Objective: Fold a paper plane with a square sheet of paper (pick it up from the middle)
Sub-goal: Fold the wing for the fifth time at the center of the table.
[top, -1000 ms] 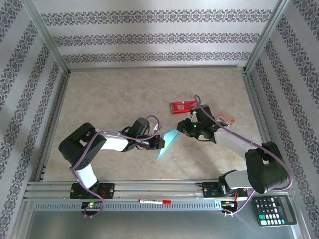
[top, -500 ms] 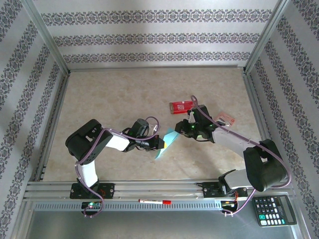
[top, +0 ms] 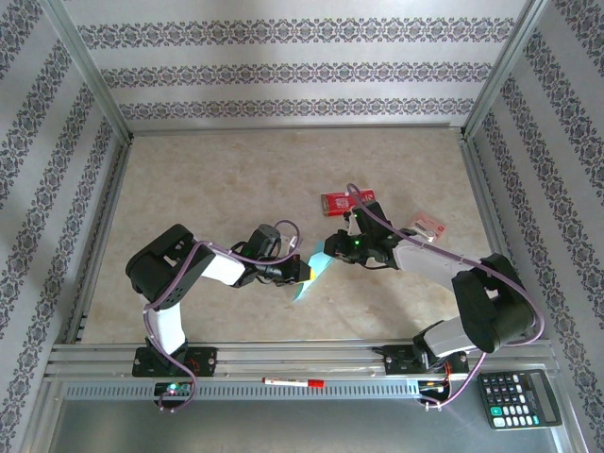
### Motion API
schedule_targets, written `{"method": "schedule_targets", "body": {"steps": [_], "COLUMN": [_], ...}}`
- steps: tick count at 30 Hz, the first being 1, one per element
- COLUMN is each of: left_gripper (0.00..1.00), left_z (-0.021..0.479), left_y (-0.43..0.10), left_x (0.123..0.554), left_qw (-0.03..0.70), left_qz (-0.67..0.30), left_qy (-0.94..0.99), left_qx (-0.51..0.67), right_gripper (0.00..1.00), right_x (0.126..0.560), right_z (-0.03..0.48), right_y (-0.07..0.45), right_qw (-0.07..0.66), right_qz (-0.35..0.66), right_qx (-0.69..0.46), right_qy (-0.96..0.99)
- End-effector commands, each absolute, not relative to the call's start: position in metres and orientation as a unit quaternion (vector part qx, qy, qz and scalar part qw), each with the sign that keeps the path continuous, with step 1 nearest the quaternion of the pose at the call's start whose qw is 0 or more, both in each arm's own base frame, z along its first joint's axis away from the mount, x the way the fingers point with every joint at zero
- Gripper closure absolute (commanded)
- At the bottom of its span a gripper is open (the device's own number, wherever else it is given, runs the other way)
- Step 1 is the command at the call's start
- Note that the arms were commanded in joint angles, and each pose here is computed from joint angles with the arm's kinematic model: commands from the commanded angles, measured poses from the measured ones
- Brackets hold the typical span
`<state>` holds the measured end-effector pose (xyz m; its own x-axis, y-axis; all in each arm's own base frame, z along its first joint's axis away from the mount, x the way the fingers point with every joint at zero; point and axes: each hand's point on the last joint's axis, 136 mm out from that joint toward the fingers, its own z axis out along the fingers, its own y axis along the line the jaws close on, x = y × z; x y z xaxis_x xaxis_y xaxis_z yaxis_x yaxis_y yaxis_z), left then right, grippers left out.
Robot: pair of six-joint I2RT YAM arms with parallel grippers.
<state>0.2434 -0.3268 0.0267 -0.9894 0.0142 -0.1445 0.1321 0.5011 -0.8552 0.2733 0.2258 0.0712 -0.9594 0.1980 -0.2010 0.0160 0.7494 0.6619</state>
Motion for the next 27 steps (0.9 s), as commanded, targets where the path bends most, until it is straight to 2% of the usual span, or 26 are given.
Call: {"method": "schedule_targets", "body": {"steps": [1, 10, 27], "left_gripper": [1.00, 1.00, 1.00], "left_z": [0.042, 0.061, 0.045], "left_y": [-0.330, -0.340, -0.337], "left_x": [0.251, 0.256, 0.261], "left_qw": [0.070, 0.061, 0.037], "left_qz": [-0.519, -0.556, -0.558], "left_qy": [0.851, 0.829, 0.828], "left_qx": [0.036, 0.012, -0.039], "right_gripper": [0.78, 0.78, 0.79], "right_x": [0.275, 0.275, 0.273], "right_z": [0.079, 0.085, 0.081], "right_y": [0.233, 0.235, 0.237], "right_qw": [0.130, 0.127, 0.117], "right_qz": [0.357, 0.360, 0.360], "right_qx": [0.035, 0.005, 0.002], "right_qy": [0.925, 0.924, 0.926]}}
